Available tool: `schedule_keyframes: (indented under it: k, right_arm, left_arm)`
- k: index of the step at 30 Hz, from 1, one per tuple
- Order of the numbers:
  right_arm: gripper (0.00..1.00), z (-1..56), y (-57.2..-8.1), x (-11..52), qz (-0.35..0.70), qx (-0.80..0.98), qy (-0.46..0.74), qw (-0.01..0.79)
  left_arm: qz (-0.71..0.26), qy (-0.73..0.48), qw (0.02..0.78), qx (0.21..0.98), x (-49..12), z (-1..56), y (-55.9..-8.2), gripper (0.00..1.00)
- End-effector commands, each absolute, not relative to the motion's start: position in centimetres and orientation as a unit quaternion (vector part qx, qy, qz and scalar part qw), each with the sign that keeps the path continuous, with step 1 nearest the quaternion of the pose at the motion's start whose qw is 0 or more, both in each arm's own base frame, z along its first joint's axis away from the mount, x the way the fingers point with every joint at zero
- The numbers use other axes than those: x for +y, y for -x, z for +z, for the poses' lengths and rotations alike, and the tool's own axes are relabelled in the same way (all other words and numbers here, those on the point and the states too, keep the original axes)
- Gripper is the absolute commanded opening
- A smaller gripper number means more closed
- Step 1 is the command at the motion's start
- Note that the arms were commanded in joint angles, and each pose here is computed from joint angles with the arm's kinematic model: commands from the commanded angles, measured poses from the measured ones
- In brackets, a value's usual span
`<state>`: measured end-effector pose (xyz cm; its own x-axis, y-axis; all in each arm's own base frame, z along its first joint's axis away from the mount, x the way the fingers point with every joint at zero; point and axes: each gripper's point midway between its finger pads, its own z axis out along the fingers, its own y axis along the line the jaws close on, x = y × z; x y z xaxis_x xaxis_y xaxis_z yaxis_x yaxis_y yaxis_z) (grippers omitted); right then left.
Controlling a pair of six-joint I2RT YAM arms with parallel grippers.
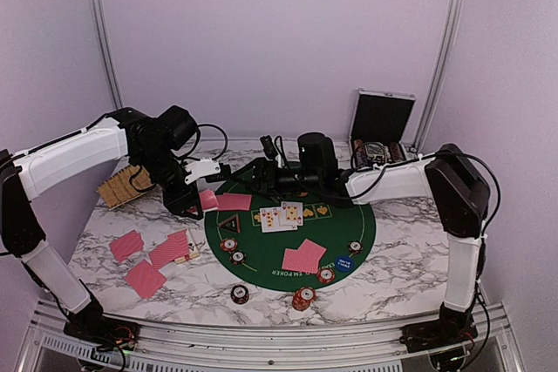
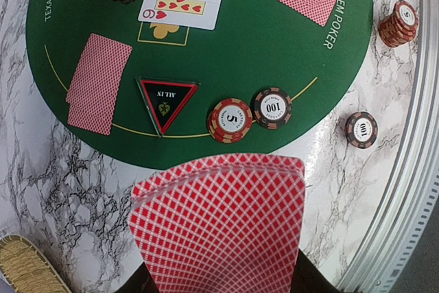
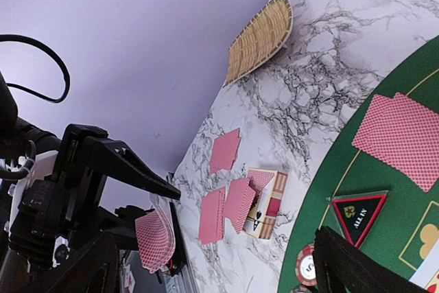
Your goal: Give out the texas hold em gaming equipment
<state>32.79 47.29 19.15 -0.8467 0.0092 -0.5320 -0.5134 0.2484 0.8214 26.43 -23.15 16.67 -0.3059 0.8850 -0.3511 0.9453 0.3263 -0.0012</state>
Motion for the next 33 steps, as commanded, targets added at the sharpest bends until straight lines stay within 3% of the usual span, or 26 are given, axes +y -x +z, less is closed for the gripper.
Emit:
schedule_keyframes:
  k: [1,33]
  right_arm:
    - [0.97,20.0,-31.9,48.4,0.635,0.733,0.142,0.197]
    - [0.92,18.1,-27.3,54.9,0.695,0.700,0.152,0.062]
  left_arm:
    - [-0.113,-0.569,0.160,0.799,-23.3,18.1,-26.4,0.51]
    - [-0.113,-0.579,0.151,0.793,-24.3,17.5,-26.8,0.51]
